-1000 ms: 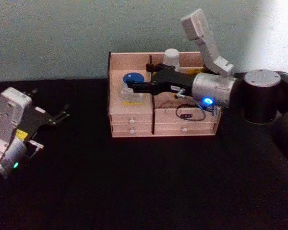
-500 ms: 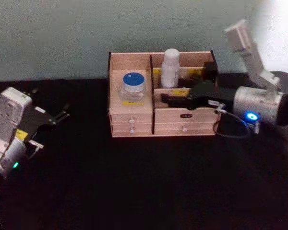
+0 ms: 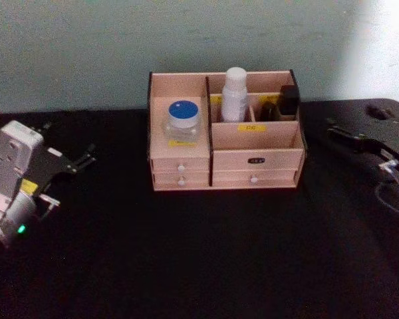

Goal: Pick up the facial cleanser and watermelon frost from the table and place them into the tiered storage box.

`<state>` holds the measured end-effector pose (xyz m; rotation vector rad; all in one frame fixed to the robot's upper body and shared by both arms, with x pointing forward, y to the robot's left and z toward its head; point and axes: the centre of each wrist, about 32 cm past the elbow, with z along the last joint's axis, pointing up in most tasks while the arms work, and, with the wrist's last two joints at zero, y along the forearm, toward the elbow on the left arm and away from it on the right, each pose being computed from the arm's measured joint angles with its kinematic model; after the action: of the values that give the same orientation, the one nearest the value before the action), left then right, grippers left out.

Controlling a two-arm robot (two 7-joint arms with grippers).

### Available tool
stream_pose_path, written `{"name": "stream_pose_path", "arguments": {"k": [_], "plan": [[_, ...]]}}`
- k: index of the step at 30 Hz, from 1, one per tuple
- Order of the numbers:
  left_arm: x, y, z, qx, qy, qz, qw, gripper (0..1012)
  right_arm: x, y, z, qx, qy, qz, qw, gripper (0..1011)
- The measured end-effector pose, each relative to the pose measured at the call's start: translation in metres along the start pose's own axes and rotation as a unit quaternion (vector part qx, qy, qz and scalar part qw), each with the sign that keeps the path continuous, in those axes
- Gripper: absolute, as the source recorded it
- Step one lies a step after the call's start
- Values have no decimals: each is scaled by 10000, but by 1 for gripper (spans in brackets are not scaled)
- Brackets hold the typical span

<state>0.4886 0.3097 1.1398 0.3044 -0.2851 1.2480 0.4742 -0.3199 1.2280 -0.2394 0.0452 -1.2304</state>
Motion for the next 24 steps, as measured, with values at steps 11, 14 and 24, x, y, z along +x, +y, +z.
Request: {"name": "stream_pose_path", "arguments": {"k": [11, 14, 24], "plan": [[0, 0, 0, 0, 0, 0, 10000, 1001, -190, 98, -492, 67, -272, -1512, 9881, 1002], [0, 0, 0, 0, 0, -1, 10000, 1001, -227, 153, -584, 1, -297, -1593, 9868, 1002], [-1, 0, 0, 0, 0, 0, 10000, 1001, -270, 230, -712, -139, -287, -1669, 9855, 1002]]}}
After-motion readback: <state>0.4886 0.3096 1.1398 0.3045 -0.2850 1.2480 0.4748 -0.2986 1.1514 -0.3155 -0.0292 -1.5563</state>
